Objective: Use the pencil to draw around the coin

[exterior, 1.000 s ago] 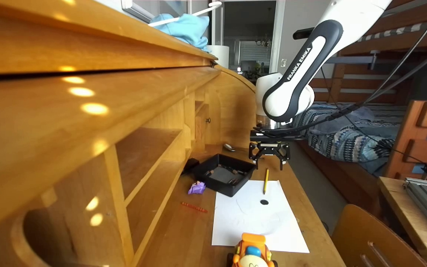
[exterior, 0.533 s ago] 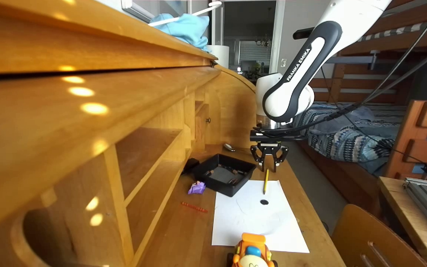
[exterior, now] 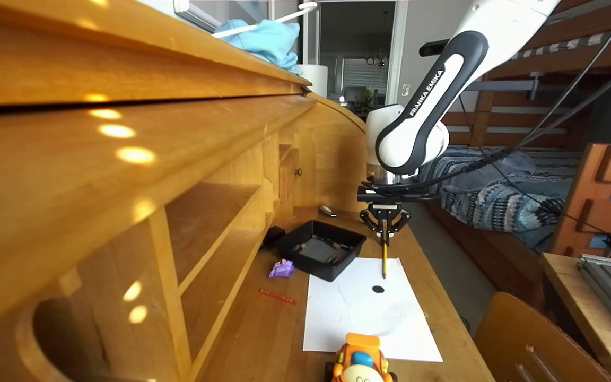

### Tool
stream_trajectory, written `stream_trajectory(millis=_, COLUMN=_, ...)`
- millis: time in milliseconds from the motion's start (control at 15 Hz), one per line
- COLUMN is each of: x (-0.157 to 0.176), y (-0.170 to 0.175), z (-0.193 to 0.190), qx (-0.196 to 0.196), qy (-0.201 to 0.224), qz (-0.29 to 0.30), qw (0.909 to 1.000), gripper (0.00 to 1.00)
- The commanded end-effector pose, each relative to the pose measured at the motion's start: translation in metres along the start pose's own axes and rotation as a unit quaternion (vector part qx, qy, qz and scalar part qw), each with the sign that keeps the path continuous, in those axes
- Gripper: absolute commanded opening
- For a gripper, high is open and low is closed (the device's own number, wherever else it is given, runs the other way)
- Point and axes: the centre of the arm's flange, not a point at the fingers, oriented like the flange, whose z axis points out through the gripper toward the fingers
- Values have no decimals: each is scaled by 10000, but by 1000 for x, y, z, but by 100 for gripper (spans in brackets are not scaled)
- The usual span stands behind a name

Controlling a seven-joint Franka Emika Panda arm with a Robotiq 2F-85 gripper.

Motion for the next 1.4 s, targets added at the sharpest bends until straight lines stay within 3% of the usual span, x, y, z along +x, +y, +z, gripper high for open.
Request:
stream_trajectory(millis=0, x=-3, y=2, z=-7, qx=22, qy=76, qz=78, qw=9999, gripper=3)
stream_trajectory(millis=667, x=-25, y=9, z=-58, qx=253, qy=361, qz=-119, qw=9990, gripper=2)
stream_trajectory(millis=1267, x=-51, y=10, z=-94, qx=103, qy=1113, qz=-479, qw=9926, gripper=2)
stream_trajectory(millis=1333, x=-37, y=-3, z=-75, qx=149, qy=968, qz=-475, qw=9941, gripper=9)
